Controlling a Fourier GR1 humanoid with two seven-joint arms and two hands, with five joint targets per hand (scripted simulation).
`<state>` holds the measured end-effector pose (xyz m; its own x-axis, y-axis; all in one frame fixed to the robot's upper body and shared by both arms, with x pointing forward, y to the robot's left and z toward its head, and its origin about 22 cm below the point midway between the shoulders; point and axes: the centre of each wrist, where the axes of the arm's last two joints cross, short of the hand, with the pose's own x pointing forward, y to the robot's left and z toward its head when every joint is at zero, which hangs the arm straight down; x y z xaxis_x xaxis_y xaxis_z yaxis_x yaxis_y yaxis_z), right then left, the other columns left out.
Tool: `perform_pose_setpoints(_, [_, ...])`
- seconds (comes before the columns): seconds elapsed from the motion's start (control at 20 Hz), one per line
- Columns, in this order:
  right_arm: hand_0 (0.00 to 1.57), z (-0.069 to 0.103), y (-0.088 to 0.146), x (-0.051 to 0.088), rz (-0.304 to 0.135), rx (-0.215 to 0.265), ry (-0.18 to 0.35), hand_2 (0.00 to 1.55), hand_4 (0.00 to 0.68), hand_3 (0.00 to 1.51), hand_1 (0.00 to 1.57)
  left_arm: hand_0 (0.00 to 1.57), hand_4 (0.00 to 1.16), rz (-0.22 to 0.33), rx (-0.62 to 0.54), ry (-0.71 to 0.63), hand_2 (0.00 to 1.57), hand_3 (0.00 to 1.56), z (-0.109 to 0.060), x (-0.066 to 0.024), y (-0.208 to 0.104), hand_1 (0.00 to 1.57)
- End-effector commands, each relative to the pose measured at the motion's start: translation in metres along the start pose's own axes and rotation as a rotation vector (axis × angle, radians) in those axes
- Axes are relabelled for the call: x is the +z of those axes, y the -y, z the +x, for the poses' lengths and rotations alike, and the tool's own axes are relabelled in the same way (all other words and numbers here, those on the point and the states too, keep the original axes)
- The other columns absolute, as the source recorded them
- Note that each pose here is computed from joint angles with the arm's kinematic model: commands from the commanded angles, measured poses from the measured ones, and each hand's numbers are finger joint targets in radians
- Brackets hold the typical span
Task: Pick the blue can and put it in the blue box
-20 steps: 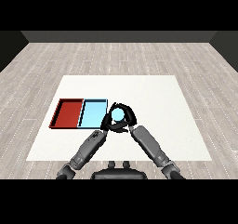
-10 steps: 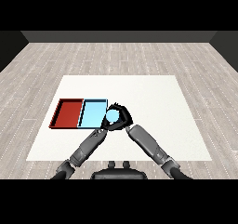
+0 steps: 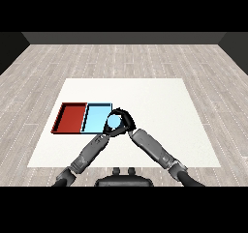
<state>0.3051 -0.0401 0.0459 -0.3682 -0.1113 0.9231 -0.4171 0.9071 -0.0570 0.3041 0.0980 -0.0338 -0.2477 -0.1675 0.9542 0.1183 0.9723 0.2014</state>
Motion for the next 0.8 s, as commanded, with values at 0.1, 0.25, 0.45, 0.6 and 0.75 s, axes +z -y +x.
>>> perform_pose_setpoints(0.1, [1.44,0.017,-0.008,-0.009,0.001,-0.074,-0.011,1.45,0.606,1.39,1.44,0.77,0.67,0.001,0.076,0.023,0.82,0.68,0.023,-0.0097,0.022,0.77])
perform_pose_setpoints(0.25, [1.44,-0.001,-0.006,-0.01,0.014,-0.073,-0.013,1.45,0.591,1.39,1.44,0.58,0.66,-0.001,0.063,0.015,0.71,0.5,0.011,-0.0098,0.023,0.58])
perform_pose_setpoints(0.45, [1.44,-0.009,-0.011,0.009,-0.006,-0.057,-0.025,1.45,0.58,1.39,1.44,1.18,0.63,0.011,0.199,-0.033,1.19,1.03,0.003,0.0077,0.014,1.18])
perform_pose_setpoints(0.6, [1.32,0.001,-0.002,0.012,-0.034,-0.147,-0.027,1.42,0.515,1.38,1.32,1.43,0.66,0.057,0.158,-0.1,1.35,1.05,0.014,0.0071,0.016,1.43])
perform_pose_setpoints(0.75, [1.09,0.004,0.006,-0.004,-0.035,-0.174,-0.042,1.12,0.0,0.8,1.09,1.57,0.76,0.028,0.167,-0.066,1.54,1.47,0.002,0.0037,0.021,1.57])
